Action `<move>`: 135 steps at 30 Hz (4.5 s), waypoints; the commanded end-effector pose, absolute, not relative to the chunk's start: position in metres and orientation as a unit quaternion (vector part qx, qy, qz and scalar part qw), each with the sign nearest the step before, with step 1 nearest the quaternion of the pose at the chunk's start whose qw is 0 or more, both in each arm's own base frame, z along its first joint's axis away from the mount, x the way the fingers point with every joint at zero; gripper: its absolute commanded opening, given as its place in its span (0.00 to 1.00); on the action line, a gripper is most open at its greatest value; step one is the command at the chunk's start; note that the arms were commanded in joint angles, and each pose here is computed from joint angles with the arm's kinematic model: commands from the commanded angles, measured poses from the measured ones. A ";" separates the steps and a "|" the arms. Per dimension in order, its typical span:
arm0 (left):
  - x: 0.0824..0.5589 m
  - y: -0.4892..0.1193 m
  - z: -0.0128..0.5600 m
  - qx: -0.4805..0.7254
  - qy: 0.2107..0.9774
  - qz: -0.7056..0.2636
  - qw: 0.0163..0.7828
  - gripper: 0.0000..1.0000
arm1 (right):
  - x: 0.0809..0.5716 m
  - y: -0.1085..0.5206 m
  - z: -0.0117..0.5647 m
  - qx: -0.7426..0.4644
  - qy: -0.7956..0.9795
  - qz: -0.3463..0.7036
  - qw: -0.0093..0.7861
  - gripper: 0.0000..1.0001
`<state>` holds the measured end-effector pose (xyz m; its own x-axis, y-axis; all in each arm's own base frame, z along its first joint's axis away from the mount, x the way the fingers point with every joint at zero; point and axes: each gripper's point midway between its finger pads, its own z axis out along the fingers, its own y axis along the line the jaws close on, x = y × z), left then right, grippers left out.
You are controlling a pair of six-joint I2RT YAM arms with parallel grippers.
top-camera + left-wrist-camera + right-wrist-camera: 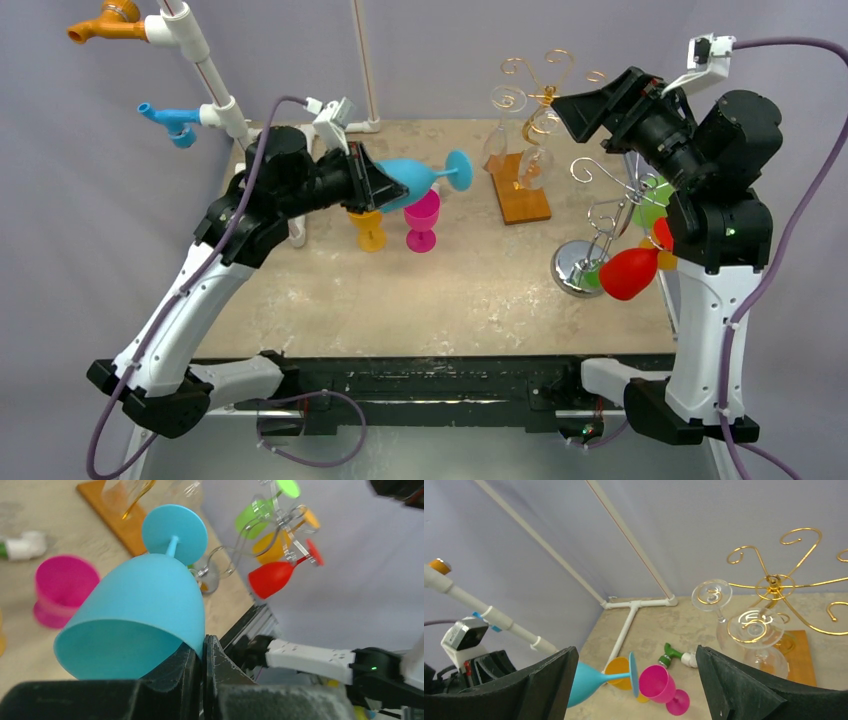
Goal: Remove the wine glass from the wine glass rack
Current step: Place the wine glass at the center of the board, then pick up the wine glass from the wine rack.
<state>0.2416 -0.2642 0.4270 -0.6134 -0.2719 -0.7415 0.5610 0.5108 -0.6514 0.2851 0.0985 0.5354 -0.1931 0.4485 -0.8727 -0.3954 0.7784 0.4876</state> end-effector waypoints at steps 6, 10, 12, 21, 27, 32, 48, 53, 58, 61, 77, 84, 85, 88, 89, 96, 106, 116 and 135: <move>0.209 -0.176 0.323 0.072 0.895 -0.244 0.367 0.00 | 0.296 0.090 0.513 0.023 0.720 0.298 0.627 0.99; 0.203 -0.161 0.274 0.075 0.925 -0.188 0.322 0.00 | 0.298 0.105 0.512 -0.001 0.718 0.327 0.614 0.99; 0.203 -0.151 0.252 0.075 0.939 -0.149 0.302 0.00 | 0.299 0.115 0.514 -0.010 0.718 0.335 0.610 0.99; 0.216 -0.117 0.197 0.095 0.965 -0.007 0.246 0.00 | 0.316 0.144 0.490 -0.019 0.751 0.307 0.584 0.99; 0.228 -0.111 0.170 0.107 0.969 0.026 0.222 0.00 | 0.320 0.145 0.481 -0.024 0.759 0.298 0.578 0.99; 0.239 -0.112 0.157 0.111 0.972 0.022 0.207 0.00 | 0.320 0.144 0.479 -0.026 0.761 0.293 0.578 0.99; 0.256 -0.112 0.161 0.119 0.970 0.033 0.211 0.33 | 0.321 0.143 0.476 -0.028 0.764 0.287 0.577 0.99; 0.267 -0.108 0.177 0.109 0.963 0.046 0.242 0.43 | 0.322 0.142 0.474 -0.026 0.766 0.285 0.575 0.99; 0.279 -0.108 0.193 0.102 0.955 0.051 0.273 0.54 | 0.324 0.140 0.471 -0.021 0.770 0.279 0.573 0.99; 0.286 -0.110 0.202 0.100 0.950 0.050 0.290 0.59 | 0.324 0.137 0.468 -0.015 0.774 0.272 0.571 0.99; 0.294 -0.171 0.287 0.150 0.898 -0.102 0.401 0.78 | 0.304 0.076 0.473 0.090 0.769 0.161 0.612 0.99; 0.287 -0.223 0.301 0.194 0.866 -0.185 0.423 0.86 | 0.283 0.031 0.467 0.149 0.769 0.068 0.617 0.99; 0.287 -0.228 0.302 0.197 0.862 -0.191 0.426 0.87 | 0.278 0.024 0.466 0.159 0.768 0.055 0.618 0.99; 0.281 -0.251 0.306 0.218 0.848 -0.225 0.427 0.87 | 0.257 0.002 0.466 0.197 0.758 0.023 0.621 0.99; 0.279 -0.257 0.306 0.223 0.845 -0.235 0.426 0.88 | 0.250 -0.004 0.465 0.207 0.756 0.014 0.620 0.99; 0.263 -0.279 0.296 0.249 0.835 -0.267 0.411 0.88 | 0.204 -0.036 0.435 0.256 0.775 -0.053 0.576 0.99; 0.247 -0.294 0.293 0.271 0.827 -0.290 0.399 0.89 | 0.165 -0.066 0.406 0.298 0.772 -0.118 0.549 0.99; 0.241 -0.292 0.294 0.275 0.825 -0.286 0.403 0.89 | 0.173 -0.076 0.383 0.299 0.781 -0.177 0.518 0.99; 0.239 -0.290 0.292 0.276 0.824 -0.285 0.405 0.90 | 0.185 -0.087 0.376 0.312 0.796 -0.194 0.481 0.99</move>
<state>0.2388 -0.2888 0.2754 -0.5625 0.2625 -0.7841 0.6715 0.6983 -0.2480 0.1908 -0.0807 0.3740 -0.3720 0.3095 -0.8751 0.6634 0.7481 -0.0175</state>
